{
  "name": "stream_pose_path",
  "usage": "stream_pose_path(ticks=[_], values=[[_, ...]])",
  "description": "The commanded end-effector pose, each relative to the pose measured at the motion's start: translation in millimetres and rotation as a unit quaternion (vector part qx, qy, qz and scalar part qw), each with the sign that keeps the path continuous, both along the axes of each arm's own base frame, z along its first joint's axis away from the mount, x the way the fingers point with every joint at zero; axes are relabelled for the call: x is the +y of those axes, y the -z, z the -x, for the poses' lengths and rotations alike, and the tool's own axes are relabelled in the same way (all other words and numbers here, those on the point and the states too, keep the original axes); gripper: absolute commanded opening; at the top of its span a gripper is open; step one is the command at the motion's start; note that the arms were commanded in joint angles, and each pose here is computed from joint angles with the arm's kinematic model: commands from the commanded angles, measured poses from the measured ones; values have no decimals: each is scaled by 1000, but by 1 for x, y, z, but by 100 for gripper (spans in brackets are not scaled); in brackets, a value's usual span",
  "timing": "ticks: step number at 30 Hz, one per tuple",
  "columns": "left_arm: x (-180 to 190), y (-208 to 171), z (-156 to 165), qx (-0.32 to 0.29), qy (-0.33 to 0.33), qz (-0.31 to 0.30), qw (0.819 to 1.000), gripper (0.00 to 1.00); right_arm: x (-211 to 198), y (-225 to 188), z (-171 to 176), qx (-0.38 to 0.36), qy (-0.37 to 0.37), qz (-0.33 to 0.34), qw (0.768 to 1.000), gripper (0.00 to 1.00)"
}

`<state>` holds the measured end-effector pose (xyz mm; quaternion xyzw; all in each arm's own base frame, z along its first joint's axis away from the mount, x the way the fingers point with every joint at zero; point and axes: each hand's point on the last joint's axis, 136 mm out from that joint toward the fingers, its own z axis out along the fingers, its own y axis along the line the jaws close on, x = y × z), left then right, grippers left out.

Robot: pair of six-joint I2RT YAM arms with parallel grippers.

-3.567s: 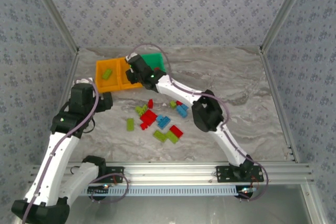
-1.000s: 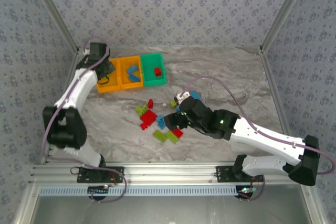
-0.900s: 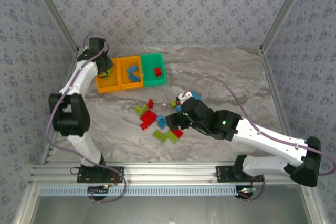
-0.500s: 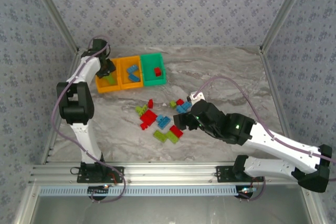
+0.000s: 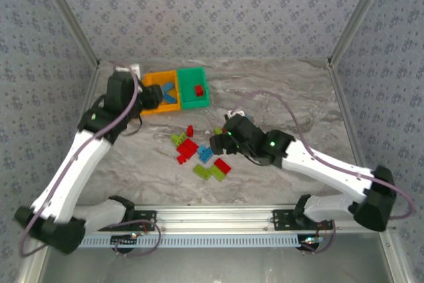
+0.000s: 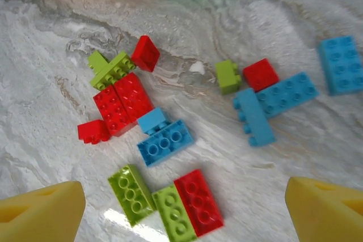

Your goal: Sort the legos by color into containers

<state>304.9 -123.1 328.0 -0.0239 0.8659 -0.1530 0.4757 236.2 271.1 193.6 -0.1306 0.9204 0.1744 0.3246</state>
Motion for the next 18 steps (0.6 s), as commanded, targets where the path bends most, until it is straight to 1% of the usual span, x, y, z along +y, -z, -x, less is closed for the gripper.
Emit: stream_pose_path(ticks=[1,3,4,7,9,12,15,18], values=[[-3,19,43,-5,86,-85,993,52,39,-6,-23,32,-17,-73,997,94],[-15,20,72,-14,155,-94,983,53,59,5,-38,51,-29,-91,994,94],[-19,24,85,-14,185,-101,977,53,70,4,-48,55,-32,-98,993,94],[-28,50,112,-1,253,-130,959,55,92,23,-69,75,-28,-79,994,94],[-31,70,121,17,275,-143,950,59,100,39,-83,85,-18,-57,995,93],[-39,95,129,39,303,-164,938,66,108,65,-102,116,19,-50,992,89],[-38,105,127,59,301,-181,934,73,108,87,-117,131,47,-31,990,83],[-39,110,126,64,303,-188,932,84,108,109,-124,149,74,-5,986,77]])
